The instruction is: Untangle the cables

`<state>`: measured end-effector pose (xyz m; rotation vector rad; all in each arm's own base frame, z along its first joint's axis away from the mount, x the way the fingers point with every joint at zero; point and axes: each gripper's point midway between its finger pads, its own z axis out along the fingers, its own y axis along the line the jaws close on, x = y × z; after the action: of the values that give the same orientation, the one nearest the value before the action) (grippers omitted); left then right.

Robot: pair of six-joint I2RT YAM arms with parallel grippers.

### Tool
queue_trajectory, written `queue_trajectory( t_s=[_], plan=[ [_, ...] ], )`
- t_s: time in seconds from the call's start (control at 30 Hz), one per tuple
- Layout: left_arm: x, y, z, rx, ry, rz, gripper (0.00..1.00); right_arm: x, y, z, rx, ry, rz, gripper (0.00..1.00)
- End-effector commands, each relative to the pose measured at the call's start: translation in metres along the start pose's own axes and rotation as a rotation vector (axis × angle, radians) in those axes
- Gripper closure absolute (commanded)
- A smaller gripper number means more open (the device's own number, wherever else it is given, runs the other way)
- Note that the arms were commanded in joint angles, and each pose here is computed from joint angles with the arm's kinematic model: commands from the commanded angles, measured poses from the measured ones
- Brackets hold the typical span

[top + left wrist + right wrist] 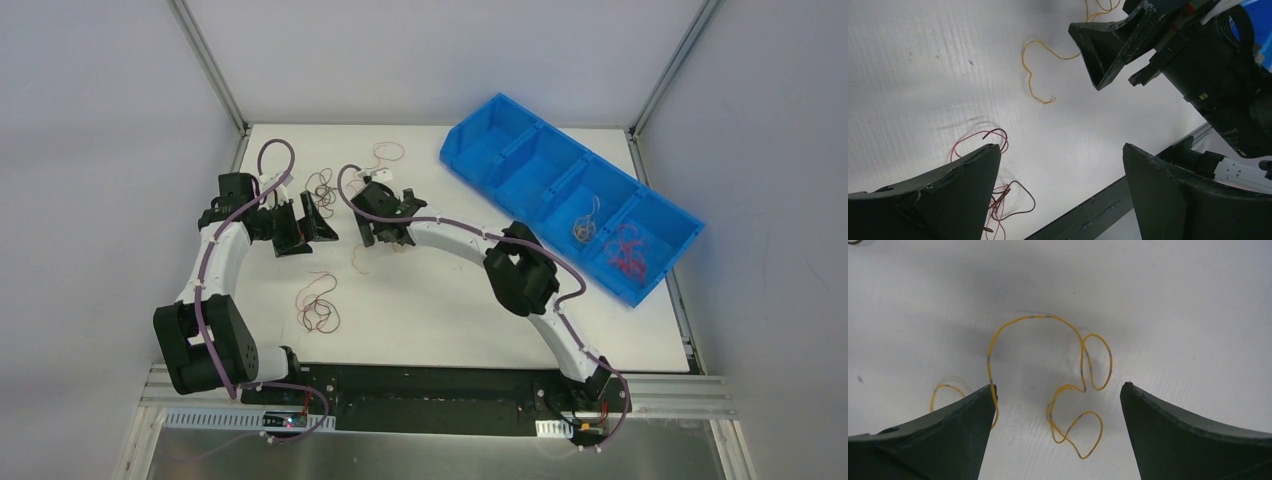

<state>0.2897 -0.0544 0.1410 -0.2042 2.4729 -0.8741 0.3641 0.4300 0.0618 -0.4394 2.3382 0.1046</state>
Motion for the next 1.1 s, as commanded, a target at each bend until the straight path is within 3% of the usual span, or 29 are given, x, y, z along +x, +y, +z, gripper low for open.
queue_trajectory(
  t_s=[0.0, 0.33, 0.5, 0.77, 0.9, 1.07],
  plan=[
    [0.001, -0.003, -0.004, 0.022, -0.002, 0.019, 0.03, -0.008, -0.028, 0.005, 0.07, 0.001, -0.013, 0.05],
    [-0.004, -0.009, -0.008, 0.036, -0.007, 0.039, 0.01, 0.004, -0.022, 0.006, -0.162, 0.101, 0.011, 0.59],
    [-0.012, -0.014, -0.013, 0.044, -0.026, 0.078, 0.01, -0.004, -0.044, -0.011, -0.223, 0.12, 0.025, 1.0],
    [-0.04, -0.036, -0.025, 0.084, -0.084, 0.172, 0.01, -0.048, -0.098, -0.135, -0.413, 0.001, 0.035, 1.0],
    [-0.048, -0.05, -0.03, 0.086, -0.103, 0.254, 0.01, -0.047, -0.182, -0.182, -0.469, 0.016, 0.095, 1.0],
    [-0.074, -0.051, -0.045, -0.012, -0.184, 0.27, 0.01, -0.029, -0.296, -0.212, -0.274, -0.004, 0.155, 1.0]
  ],
)
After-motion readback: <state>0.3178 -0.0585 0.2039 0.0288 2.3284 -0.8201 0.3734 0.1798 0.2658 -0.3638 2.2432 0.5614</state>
